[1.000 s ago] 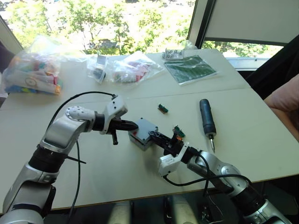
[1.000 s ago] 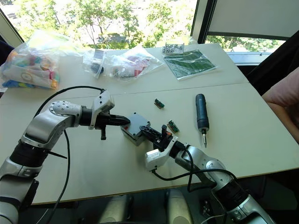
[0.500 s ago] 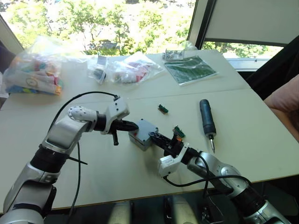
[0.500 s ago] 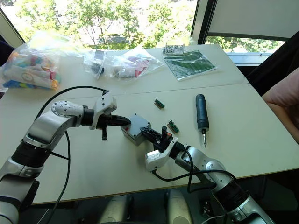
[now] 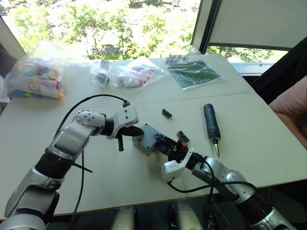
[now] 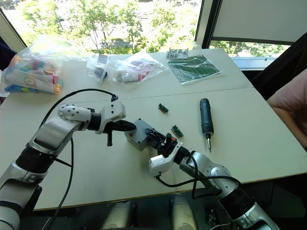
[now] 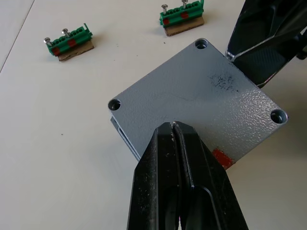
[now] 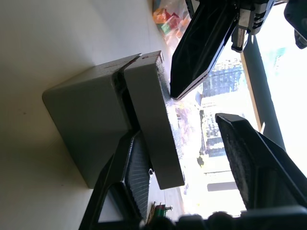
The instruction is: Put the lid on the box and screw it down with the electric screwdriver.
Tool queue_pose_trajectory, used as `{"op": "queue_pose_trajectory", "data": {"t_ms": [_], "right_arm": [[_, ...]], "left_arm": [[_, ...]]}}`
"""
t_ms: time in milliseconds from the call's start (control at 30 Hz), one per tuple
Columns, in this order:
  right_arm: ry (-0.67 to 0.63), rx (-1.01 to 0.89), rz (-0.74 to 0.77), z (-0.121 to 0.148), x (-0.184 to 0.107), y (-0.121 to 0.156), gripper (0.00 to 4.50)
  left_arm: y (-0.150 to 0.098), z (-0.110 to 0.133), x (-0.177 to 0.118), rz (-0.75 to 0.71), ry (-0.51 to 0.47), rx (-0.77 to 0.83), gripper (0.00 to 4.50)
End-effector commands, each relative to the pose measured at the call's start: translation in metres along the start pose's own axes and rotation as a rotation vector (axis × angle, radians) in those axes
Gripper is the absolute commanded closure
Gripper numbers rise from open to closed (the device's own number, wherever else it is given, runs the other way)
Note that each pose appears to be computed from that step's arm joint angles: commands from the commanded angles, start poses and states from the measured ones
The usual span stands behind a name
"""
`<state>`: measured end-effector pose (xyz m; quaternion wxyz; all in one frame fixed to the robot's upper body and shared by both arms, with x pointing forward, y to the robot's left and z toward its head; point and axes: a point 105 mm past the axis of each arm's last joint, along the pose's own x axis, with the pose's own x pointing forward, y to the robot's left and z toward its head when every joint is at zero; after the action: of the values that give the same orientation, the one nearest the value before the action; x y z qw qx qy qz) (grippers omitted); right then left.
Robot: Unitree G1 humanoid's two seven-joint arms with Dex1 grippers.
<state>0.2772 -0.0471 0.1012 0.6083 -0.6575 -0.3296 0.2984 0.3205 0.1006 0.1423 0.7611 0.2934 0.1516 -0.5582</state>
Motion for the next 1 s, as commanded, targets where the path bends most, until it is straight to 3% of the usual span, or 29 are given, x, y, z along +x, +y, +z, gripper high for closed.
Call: {"op": "queue_pose_trajectory", "data": {"t_ms": [33, 200, 400, 633, 1000], "right_arm": [[-0.018, 0.008, 0.018, 0.006, -0.003, 0.004, 2.09], [-0.041, 0.008, 0.009, 0.009, -0.007, -0.004, 2.09], [-0.046, 0.012, 0.017, 0.005, -0.006, -0.008, 2.09], [-0.029, 0.007, 0.024, -0.009, -0.006, -0.012, 2.09], [-0.044, 0.073, 0.006, -0.001, -0.023, -0.011, 2.09]], "left_arm": [[-0.016, -0.030, 0.013, -0.057, 0.109, -0.053, 4.50], [-0.020, -0.053, 0.014, -0.051, 0.198, -0.065, 4.50], [-0.020, -0.064, 0.013, -0.028, 0.233, -0.085, 4.50], [-0.021, -0.065, 0.014, -0.018, 0.235, -0.096, 4.50], [-0.018, -0.058, 0.014, -0.001, 0.205, -0.117, 4.50]]}}
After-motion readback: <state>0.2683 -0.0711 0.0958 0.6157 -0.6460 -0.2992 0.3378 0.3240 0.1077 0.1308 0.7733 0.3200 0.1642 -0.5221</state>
